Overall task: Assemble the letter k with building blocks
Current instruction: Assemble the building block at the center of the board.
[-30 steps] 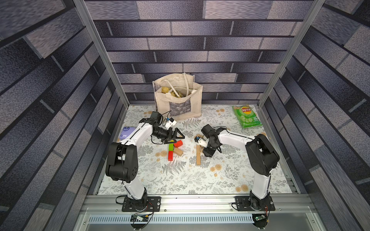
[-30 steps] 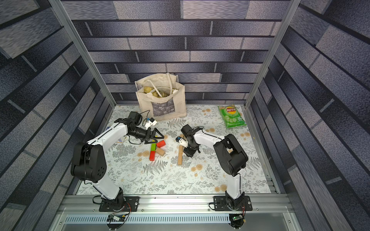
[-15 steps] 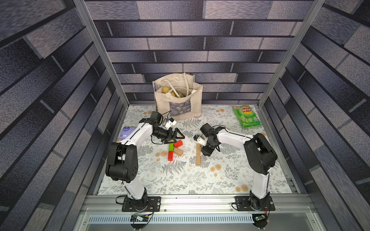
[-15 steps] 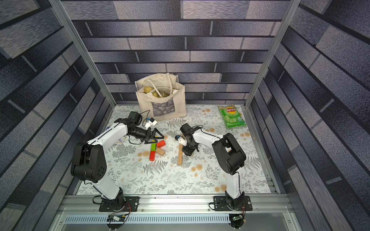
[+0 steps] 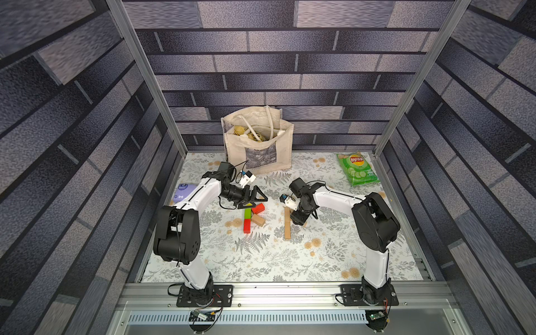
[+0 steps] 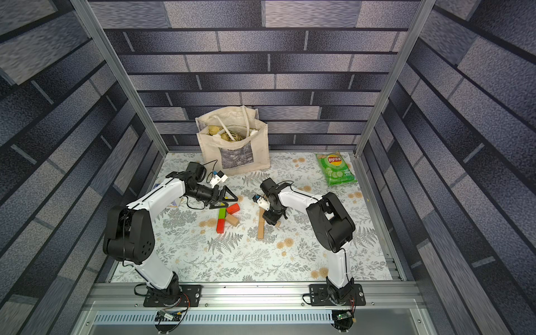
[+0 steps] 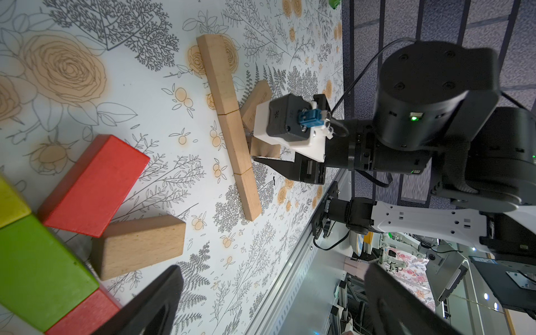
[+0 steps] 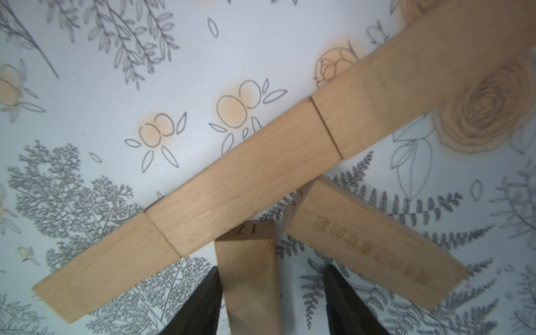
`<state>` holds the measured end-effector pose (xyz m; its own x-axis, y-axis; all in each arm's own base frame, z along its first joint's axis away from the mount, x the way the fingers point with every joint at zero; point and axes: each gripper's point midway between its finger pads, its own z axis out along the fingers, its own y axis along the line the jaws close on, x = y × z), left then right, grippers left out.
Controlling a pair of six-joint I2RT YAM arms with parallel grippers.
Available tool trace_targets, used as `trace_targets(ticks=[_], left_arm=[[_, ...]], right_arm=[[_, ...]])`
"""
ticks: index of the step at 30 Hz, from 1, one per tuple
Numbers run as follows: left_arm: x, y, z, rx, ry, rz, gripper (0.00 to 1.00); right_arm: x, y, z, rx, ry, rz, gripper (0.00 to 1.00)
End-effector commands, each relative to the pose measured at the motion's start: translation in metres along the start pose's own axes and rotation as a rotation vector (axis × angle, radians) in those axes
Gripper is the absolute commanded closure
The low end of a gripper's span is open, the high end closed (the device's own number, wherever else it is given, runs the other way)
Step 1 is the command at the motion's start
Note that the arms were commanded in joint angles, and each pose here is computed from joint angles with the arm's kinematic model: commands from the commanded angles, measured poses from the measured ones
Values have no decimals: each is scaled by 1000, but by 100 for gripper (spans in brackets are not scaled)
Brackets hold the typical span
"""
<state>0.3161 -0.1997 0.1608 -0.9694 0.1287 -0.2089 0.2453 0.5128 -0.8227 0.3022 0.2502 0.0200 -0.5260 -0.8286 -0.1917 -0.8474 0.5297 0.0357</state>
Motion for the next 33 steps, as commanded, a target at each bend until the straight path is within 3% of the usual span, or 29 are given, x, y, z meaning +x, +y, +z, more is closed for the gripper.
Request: trace_targets(ticks=[1,33], left_arm=[[-4,-7,-1,10,2,37,0],[-3,-7,1,14,10,36,0]], right_arm=[[9,-1,14,-13,44,24,42],[7,-5,16,0,46,27,44]])
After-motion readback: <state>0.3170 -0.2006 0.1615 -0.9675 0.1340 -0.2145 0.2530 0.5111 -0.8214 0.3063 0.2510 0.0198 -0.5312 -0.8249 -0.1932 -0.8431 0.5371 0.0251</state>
